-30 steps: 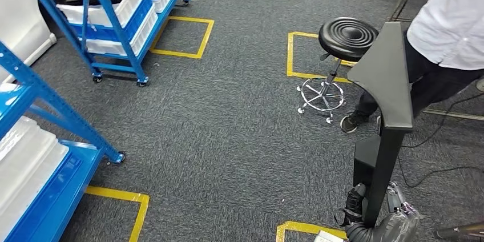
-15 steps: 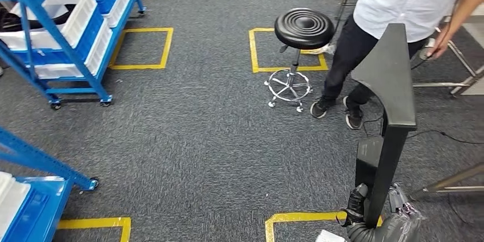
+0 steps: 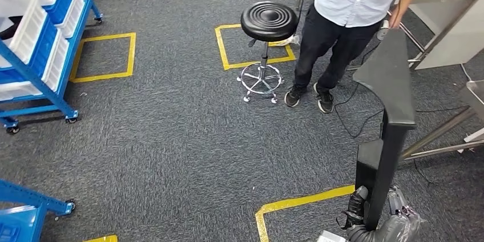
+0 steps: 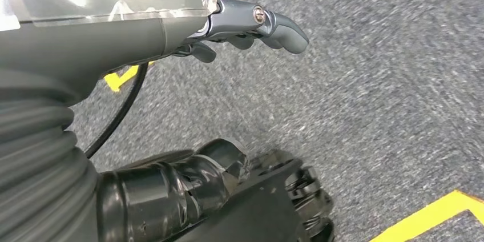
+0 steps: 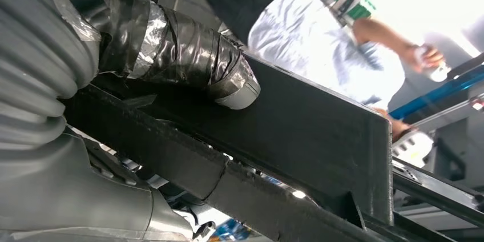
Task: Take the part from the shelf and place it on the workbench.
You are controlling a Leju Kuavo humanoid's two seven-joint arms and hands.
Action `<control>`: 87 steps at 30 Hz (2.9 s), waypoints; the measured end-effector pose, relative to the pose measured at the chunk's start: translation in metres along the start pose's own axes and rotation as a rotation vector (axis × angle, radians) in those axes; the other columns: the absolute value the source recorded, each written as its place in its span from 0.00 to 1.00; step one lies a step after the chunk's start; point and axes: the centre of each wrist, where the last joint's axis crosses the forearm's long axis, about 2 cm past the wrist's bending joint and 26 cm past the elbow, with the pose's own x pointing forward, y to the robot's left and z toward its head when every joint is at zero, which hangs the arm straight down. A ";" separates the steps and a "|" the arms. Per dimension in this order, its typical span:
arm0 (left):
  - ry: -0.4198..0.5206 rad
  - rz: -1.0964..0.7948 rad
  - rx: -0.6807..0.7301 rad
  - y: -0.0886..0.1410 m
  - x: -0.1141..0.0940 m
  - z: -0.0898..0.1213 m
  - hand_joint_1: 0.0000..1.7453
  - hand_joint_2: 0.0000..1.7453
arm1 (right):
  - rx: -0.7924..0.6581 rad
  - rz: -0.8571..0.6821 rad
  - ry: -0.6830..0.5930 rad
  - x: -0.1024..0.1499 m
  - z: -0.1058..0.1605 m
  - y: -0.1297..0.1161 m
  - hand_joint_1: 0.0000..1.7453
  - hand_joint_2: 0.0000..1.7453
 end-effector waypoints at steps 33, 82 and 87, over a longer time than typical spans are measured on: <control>-0.014 0.035 -0.025 -0.001 0.000 0.000 0.00 1.00 | 0.006 0.014 0.025 -0.001 0.005 -0.001 1.00 1.00; -0.004 0.054 -0.033 -0.001 -0.003 0.001 0.00 1.00 | 0.033 0.018 0.052 -0.002 0.011 0.001 1.00 1.00; 0.000 0.055 -0.035 -0.002 -0.005 0.003 0.00 1.00 | 0.036 0.018 0.052 -0.002 0.011 0.001 1.00 1.00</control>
